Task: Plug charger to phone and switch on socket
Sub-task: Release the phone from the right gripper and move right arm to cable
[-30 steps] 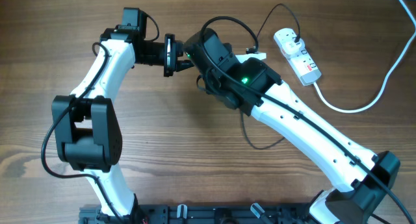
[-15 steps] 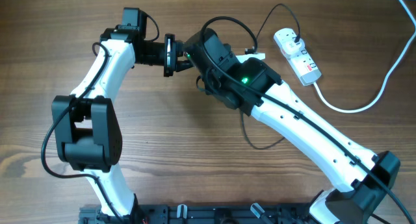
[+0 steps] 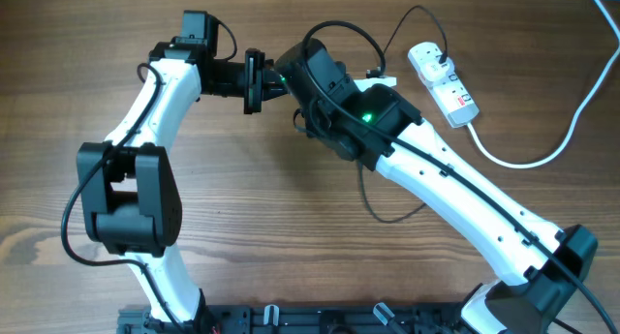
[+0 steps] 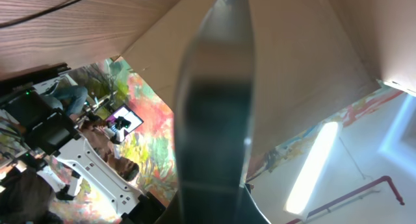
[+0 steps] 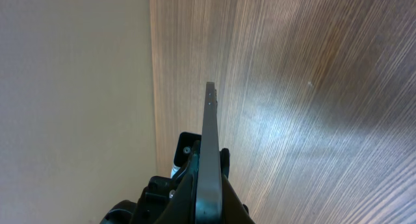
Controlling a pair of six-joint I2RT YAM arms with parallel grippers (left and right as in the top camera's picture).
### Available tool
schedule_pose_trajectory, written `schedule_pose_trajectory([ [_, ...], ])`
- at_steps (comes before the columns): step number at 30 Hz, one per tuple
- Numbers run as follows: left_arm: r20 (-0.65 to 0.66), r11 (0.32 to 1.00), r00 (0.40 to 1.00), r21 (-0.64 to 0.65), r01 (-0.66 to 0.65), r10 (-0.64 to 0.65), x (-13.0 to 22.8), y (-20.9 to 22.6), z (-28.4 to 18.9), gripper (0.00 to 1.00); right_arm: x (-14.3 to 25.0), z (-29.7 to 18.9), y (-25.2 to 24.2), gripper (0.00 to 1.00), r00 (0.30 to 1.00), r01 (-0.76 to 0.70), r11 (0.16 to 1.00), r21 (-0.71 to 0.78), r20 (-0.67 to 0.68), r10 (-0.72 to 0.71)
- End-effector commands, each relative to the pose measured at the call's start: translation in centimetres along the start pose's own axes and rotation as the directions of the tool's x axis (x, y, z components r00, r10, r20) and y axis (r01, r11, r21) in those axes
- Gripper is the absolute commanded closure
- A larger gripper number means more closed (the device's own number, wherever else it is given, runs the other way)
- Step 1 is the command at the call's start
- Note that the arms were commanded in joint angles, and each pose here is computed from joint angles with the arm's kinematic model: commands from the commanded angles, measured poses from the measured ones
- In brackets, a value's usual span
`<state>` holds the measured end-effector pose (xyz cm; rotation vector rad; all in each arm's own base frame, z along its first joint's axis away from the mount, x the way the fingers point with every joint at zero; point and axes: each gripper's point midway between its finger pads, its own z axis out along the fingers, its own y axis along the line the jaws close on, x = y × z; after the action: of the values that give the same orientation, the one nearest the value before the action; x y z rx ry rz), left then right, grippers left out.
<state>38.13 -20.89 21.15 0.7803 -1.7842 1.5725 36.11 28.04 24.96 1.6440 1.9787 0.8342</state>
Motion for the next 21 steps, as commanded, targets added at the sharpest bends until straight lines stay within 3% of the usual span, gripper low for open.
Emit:
schedule_pose_trajectory([
  [1, -0.018, 1.0, 1.0, 0.013, 0.012, -0.012, 1.5, -0.9, -0.2, 0.96, 0.8, -1.6, 1.4, 0.75, 0.991, 0.128, 0.99, -0.054, -0.029, -0.13],
  [5, 0.026, 1.0, 0.999, -0.005, -0.018, 0.018, 0.8, -0.6, -0.2, 0.96, 0.6, -2.8, 2.8, 0.66, 0.964, 0.26, 0.958, -0.117, -0.015, -0.264],
  [6, 0.044, 1.0, 0.999, -0.013, -0.022, 0.023, 0.4, -0.5, -0.3, 0.96, 0.2, -3.5, 3.6, 0.54, 0.95, 0.312, 0.938, -0.149, 0.014, -0.313],
  [8, 0.071, 0.999, 0.997, -0.026, -0.041, 0.043, 0.0, -0.3, -0.3, 0.96, -1.3, -5.7, 5.4, 0.01, 0.904, 0.428, 0.88, -0.205, 0.111, -0.414],
  [12, 0.156, 0.989, 0.978, -0.07, -0.129, 0.139, -1.7, -0.1, -0.5, 0.96, -5.1, -10.5, 7.9, 0.0, 0.812, 0.58, 0.776, -0.247, 0.24, -0.531],
  [16, 0.207, 0.947, 0.926, -0.135, -0.293, 0.316, -3.1, -0.1, -0.8, 0.96, -10.2, -14.6, 7.8, 0.01, 0.577, 0.808, 0.577, -0.12, 0.36, -0.733],
  [19, 0.171, 0.829, 0.813, -0.18, -0.53, 0.557, -3.2, -0.4, -0.8, 0.96, -14.1, -13.4, 5.0, 0.02, 0.466, 0.857, 0.509, 0.079, 0.302, -0.832],
  [21, 0.155, 0.747, 0.734, -0.22, -0.627, 0.661, -3.5, -0.2, -1.0, 0.96, -15.6, -11.6, 2.4, 0.03, 0.441, 0.866, 0.473, 0.165, 0.197, -0.876],
])
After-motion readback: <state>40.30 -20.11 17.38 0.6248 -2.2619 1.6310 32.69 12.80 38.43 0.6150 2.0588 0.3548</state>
